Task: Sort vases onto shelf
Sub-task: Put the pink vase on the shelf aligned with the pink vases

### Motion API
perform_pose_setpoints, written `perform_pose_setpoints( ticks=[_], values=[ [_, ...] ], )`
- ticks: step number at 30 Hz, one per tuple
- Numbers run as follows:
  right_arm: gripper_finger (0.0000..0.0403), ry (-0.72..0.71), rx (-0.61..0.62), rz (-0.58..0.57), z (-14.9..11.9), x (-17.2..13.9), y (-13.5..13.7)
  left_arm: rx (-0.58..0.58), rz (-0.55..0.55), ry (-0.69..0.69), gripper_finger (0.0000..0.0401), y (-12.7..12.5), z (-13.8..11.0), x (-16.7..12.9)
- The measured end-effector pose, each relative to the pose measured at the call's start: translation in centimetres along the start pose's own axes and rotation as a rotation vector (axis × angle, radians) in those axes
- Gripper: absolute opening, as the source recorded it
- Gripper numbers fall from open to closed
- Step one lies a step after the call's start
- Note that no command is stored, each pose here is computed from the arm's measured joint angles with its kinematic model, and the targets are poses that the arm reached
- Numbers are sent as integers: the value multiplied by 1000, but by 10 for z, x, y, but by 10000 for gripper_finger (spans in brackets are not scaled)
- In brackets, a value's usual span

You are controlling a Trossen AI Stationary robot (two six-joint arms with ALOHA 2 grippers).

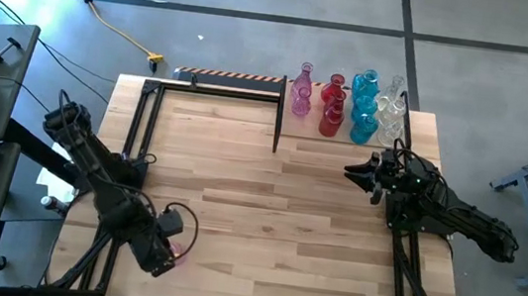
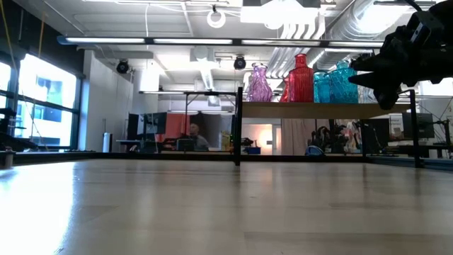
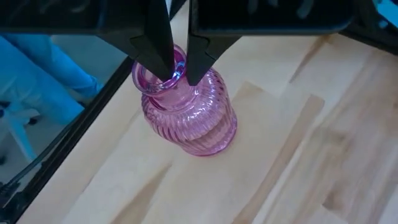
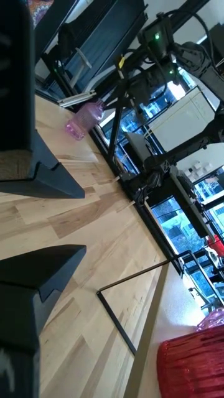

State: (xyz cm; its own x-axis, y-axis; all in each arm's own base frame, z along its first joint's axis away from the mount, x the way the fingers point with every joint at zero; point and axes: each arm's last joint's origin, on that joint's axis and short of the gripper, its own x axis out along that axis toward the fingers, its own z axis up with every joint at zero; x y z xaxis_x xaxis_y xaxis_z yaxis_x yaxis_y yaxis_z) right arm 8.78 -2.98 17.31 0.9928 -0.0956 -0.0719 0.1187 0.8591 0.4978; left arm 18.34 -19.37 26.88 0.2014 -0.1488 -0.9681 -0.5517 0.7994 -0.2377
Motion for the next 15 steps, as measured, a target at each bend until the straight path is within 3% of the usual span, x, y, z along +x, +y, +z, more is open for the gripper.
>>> perform_pose_setpoints(
  ticks=[15],
  values=[
    [110, 0, 0, 0, 0, 0, 0, 86, -1, -58, 12, 7, 65, -40]
  ],
)
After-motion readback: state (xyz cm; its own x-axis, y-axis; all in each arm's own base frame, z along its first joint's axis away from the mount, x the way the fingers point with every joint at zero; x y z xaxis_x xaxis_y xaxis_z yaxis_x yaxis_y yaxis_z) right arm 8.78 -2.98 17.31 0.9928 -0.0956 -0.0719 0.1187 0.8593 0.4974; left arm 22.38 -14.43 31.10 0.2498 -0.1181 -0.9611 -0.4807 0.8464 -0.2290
